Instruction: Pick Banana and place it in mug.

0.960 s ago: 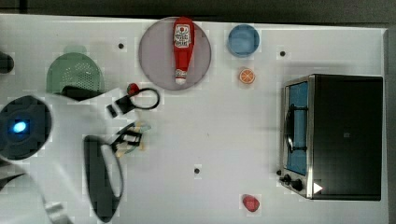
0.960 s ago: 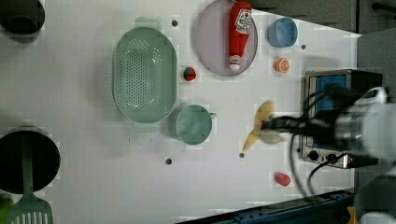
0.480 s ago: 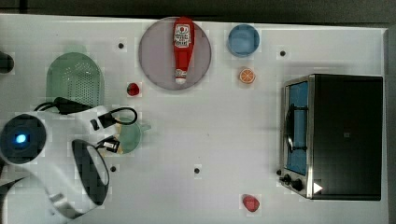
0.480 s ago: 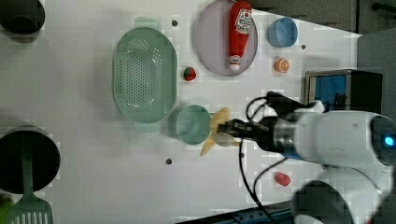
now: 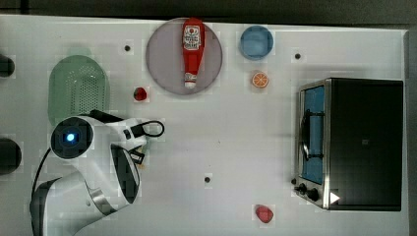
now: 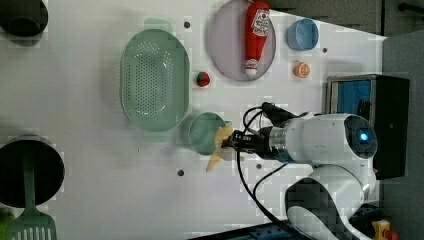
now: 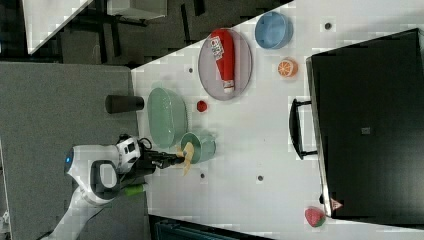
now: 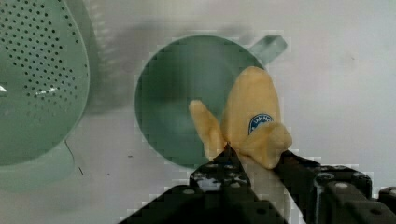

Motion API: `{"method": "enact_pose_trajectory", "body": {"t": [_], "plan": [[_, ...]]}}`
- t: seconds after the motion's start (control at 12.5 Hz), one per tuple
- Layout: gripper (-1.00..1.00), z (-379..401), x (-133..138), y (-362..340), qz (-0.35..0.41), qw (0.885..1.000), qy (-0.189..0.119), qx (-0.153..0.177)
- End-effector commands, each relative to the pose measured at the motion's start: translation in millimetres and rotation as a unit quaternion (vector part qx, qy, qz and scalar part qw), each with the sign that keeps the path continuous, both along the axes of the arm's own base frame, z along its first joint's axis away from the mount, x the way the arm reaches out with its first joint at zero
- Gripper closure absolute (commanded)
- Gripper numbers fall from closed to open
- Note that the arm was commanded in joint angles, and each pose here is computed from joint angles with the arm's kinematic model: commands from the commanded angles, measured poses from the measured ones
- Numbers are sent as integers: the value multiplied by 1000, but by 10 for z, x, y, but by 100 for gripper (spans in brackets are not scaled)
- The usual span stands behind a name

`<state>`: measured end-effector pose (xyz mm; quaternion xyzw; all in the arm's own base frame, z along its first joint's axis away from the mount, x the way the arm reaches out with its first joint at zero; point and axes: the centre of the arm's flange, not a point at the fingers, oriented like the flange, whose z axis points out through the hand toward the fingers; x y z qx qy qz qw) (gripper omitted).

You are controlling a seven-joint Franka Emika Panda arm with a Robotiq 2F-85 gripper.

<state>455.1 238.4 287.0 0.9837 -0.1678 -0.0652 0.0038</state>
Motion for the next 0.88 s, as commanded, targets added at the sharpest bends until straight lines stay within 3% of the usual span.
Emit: {"method": "enact_pose_trajectory", "body": {"t": [0.08,0.24,0.72,0.88], "plan": [[-45,199,79,48,-33,998,-45,17],[-96,233,91,45,-34,998,-51,19],[-100,1153,513,-432,-101,988,-114,24],[-100,1711,623,-841,-137,984,-112,11]]}}
